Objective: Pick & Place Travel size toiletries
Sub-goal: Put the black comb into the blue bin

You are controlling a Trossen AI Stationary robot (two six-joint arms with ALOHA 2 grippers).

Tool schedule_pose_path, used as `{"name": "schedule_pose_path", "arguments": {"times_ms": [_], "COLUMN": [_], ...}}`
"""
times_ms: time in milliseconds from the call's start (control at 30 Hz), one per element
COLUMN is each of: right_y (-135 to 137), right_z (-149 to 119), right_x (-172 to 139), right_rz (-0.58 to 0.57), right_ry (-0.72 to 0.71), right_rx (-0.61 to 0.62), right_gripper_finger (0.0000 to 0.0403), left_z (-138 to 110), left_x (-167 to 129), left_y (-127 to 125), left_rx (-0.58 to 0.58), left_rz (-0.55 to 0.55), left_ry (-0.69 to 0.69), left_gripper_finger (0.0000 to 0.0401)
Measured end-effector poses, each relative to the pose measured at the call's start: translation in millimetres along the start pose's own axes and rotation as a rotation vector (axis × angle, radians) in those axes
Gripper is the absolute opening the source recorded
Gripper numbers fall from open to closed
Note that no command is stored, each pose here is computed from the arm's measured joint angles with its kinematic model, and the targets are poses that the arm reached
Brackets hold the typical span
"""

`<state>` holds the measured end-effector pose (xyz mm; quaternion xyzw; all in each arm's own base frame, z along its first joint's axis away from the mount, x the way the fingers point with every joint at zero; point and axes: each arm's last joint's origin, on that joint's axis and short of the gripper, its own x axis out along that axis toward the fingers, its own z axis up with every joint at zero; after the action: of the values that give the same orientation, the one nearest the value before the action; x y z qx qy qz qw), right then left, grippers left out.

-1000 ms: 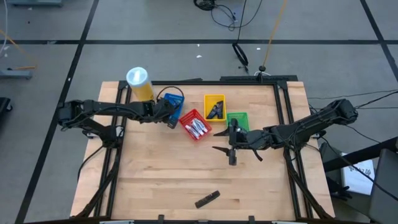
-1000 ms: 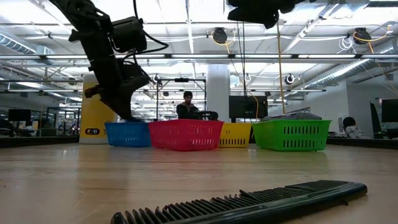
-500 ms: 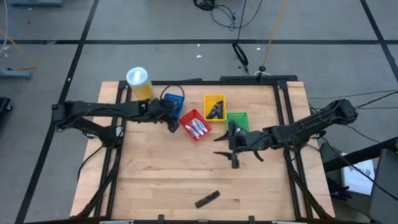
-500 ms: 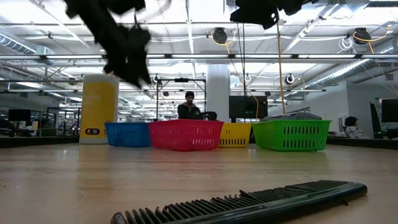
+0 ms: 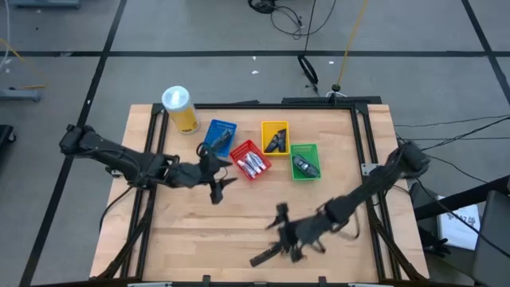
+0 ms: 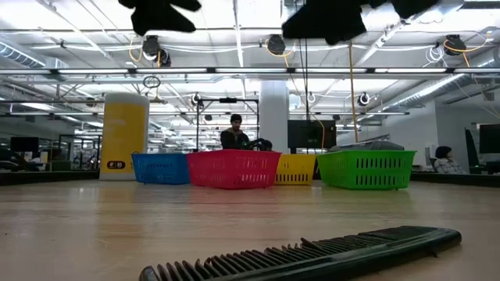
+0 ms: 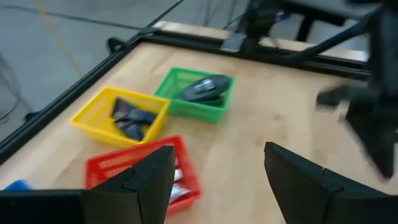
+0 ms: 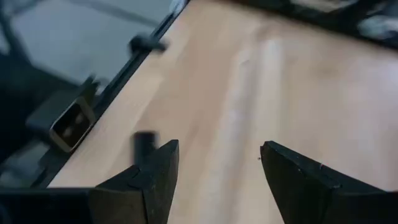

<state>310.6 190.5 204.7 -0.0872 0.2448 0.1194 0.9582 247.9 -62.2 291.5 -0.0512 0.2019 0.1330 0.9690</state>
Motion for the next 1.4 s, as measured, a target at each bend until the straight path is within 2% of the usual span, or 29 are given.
{"name": "schedule_pose_path", "arguments": {"times_ms": [200, 267, 400, 567, 667, 967, 1133, 1300, 1400], "right_y": [43, 50, 55, 46, 42, 19, 0, -24, -37], "right_z": [-14, -20, -25, -39, -42, -47, -47, -48, -47], "right_x": [53, 63, 73, 71, 69, 75, 80, 85, 88], "right_rz": [0.037, 0.038, 0.079, 0.033, 0.015, -0.144, -0.161, -0.195, -0.208], "right_ry": [0.161, 0.220, 0.247, 0.401, 0.445, 0.432, 0.453, 0.467, 0.472], "right_rx": [-0.037, -0.025, 0.025, 0.025, 0.028, 0.019, 0.073, 0.077, 0.051], "right_gripper_finger": [0.0219, 0.0219, 0.0219, 0.0219, 0.0219, 0.0219, 0.0219, 0.0219, 0.0219], "left_z": [-2, 0, -2, -12, -20, -26, -27, -37, -43], "left_x": [-2, -7, -10, -5, 4, 16, 19, 26, 32], "left_y": [-25, -33, -44, -56, -63, -66, -61, -56, -50], "left_rx": [0.037, 0.044, 0.047, 0.052, 0.060, 0.071, 0.082, 0.082, 0.011], "left_rz": [-0.085, -0.121, -0.166, -0.183, -0.173, -0.149, -0.135, -0.124, -0.084], "left_ry": [-0.066, -0.097, -0.117, -0.092, -0.064, -0.056, -0.028, 0.066, 0.121], "left_gripper_finger": [0.0241, 0.0241, 0.0241, 0.0241, 0.0241, 0.0241, 0.0241, 0.0241, 0.0241]}}
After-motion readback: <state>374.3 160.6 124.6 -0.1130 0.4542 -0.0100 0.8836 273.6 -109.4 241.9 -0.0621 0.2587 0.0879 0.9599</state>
